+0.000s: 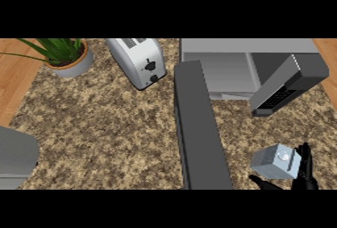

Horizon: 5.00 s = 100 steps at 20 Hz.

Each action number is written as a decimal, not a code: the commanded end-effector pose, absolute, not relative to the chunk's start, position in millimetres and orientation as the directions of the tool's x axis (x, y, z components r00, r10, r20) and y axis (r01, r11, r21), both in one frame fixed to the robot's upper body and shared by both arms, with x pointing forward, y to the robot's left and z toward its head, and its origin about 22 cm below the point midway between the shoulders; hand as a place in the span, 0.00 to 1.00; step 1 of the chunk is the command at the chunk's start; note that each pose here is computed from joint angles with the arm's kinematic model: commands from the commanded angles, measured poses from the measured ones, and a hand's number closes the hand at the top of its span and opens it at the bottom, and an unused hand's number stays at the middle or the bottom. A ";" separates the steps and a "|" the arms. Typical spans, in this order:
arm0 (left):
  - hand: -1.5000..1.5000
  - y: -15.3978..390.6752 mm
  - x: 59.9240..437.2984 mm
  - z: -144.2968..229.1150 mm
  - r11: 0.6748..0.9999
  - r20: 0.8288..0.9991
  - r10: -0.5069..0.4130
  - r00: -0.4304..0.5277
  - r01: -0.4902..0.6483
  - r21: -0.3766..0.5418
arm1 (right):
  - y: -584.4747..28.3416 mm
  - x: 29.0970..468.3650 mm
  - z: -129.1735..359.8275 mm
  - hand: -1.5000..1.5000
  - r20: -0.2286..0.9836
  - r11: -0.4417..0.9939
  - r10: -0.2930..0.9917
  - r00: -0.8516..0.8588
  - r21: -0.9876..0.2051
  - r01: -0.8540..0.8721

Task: Pick up the milk, place it into the microwave and close the microwave

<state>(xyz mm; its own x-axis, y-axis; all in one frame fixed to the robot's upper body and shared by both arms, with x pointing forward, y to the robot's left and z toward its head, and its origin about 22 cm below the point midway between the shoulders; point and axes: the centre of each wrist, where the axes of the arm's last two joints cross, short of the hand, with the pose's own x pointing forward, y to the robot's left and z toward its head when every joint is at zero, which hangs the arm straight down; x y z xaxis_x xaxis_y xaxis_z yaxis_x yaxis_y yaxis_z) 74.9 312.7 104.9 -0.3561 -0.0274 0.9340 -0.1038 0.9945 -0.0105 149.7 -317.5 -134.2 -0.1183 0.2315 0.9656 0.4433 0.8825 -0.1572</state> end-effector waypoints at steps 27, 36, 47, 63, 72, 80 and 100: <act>0.00 327.6 75.2 110.2 0.995 0.923 -0.020 -0.383 -0.094 -0.017 | -305.0 280.2 -111.1 1.00 0.921 0.983 0.064 -0.385 -0.125 -0.136; 0.00 326.2 74.8 99.8 0.992 0.932 -0.017 -0.362 -0.121 -0.028 | -254.2 311.1 -66.0 1.00 0.901 0.976 0.057 -0.430 -0.141 -0.166; 0.00 336.5 56.7 108.4 0.994 0.929 -0.029 -0.369 -0.111 -0.013 | -201.4 369.1 -4.0 1.00 0.887 0.970 0.193 -0.420 -0.238 -0.057; 0.00 345.3 79.0 99.1 0.998 0.933 0.003 -0.360 -0.062 -0.027 | -201.7 431.9 25.8 1.00 0.772 0.847 0.524 -0.359 -0.515 0.128; 0.00 336.7 92.8 98.2 0.998 0.920 0.000 -0.393 -0.051 -0.022 | -212.4 442.9 43.7 1.00 0.665 0.747 0.664 -0.342 -0.572 0.338; 0.00 341.6 101.5 99.5 1.000 0.927 0.013 -0.375 -0.002 -0.014 | -225.4 442.6 42.2 1.00 0.524 0.615 0.788 -0.323 -0.660 0.431; 0.00 343.8 122.1 91.6 0.996 0.938 -0.040 -0.344 0.067 0.067 | -235.7 438.4 33.7 0.00 0.502 0.571 0.821 -0.271 -0.715 0.404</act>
<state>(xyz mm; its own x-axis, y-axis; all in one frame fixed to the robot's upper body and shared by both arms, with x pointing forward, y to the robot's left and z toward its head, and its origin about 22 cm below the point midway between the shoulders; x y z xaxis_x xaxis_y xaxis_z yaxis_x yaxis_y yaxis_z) 118.2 344.6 89.8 -0.3463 -0.0278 0.9377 0.0280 0.9988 0.0399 437.8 -245.7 34.8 -0.2162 0.8502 0.4800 0.4419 0.5236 -0.7284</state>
